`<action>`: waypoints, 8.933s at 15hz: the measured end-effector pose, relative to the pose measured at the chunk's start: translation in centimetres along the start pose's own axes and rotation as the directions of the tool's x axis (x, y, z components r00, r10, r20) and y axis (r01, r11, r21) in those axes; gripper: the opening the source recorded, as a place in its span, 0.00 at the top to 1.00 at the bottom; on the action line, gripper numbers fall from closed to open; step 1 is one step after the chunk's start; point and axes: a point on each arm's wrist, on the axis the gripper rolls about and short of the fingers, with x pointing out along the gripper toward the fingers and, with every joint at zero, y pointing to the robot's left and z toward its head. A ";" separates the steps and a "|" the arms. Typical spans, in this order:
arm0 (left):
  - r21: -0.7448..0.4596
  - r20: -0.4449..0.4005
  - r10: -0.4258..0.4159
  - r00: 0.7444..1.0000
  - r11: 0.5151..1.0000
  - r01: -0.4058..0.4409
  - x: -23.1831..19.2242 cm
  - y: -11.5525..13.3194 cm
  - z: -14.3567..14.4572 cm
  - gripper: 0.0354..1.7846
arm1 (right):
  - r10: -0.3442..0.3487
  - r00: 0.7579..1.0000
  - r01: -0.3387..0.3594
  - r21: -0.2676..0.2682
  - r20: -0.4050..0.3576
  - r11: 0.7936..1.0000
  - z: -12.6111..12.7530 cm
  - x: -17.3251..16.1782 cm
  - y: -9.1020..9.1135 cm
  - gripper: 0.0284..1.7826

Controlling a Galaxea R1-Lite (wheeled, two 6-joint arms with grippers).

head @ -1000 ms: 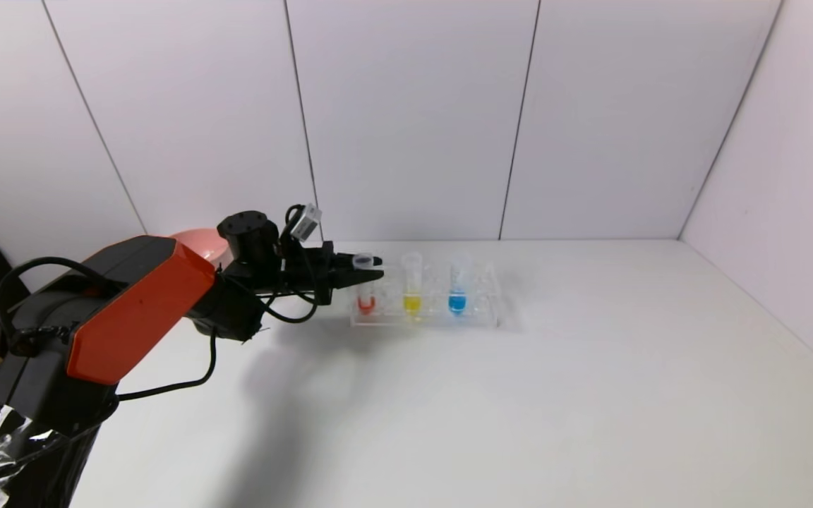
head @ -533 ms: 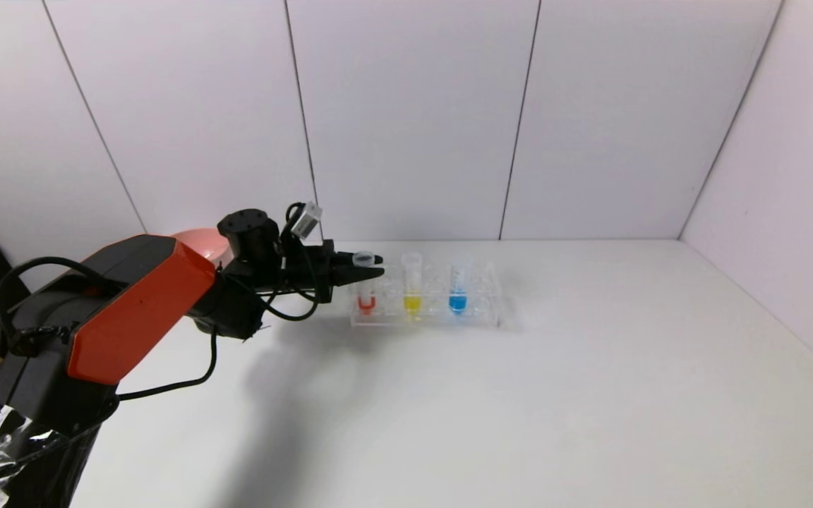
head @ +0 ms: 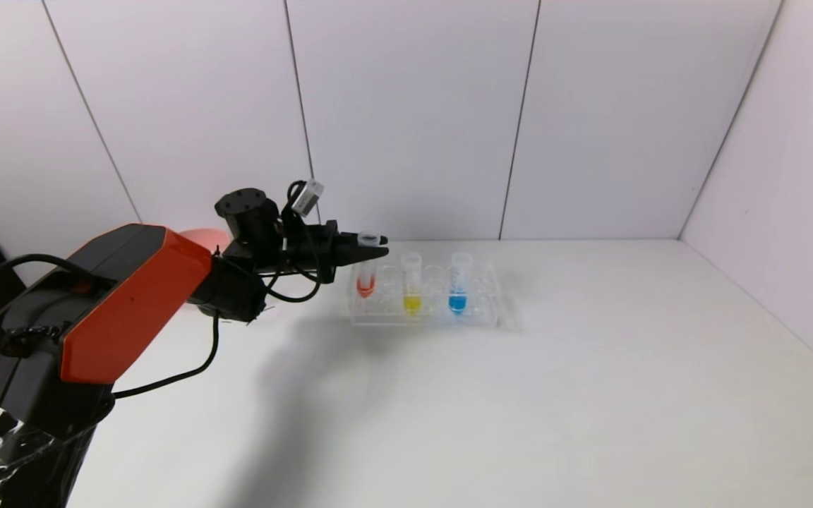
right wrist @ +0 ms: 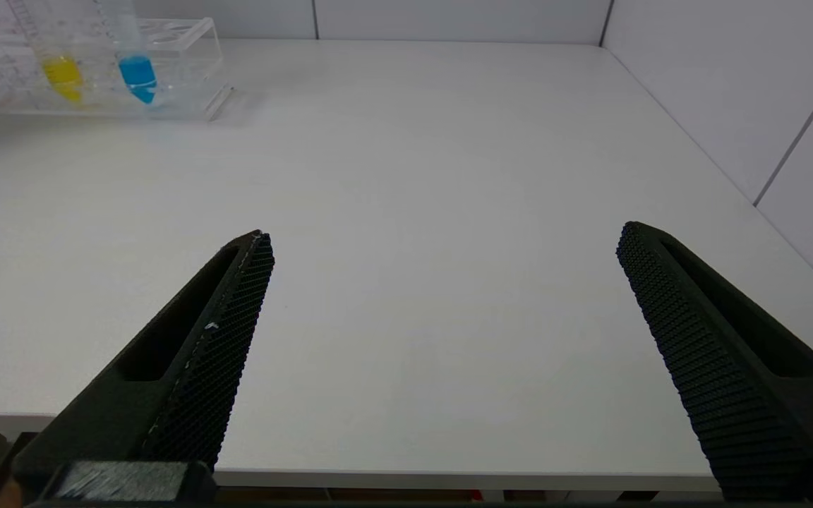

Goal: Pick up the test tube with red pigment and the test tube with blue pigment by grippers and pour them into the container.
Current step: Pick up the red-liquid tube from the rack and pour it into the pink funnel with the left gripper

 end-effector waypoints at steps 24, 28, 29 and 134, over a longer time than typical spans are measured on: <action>-0.129 0.047 0.437 0.898 0.894 -0.429 -4.2 -2.8 13.4 0.75 | 0.000 1.000 0.000 0.000 0.000 1.000 0.0 0.0 0.0 0.00; -0.028 -0.023 0.624 0.781 0.781 -0.624 -5.4 -3.0 13.2 0.75 | -0.001 1.000 0.001 0.000 0.000 1.000 0.0 0.0 0.0 0.00; 0.014 -0.052 0.669 0.741 0.743 -0.670 -5.4 -3.2 13.0 0.75 | 0.000 1.000 0.000 0.000 0.000 1.000 0.0 0.0 0.0 0.00; 0.463 -0.422 0.780 0.462 0.624 -0.629 -20.8 -12.2 17.3 0.75 | 0.000 1.000 0.000 0.000 0.000 1.000 0.0 0.0 0.0 0.00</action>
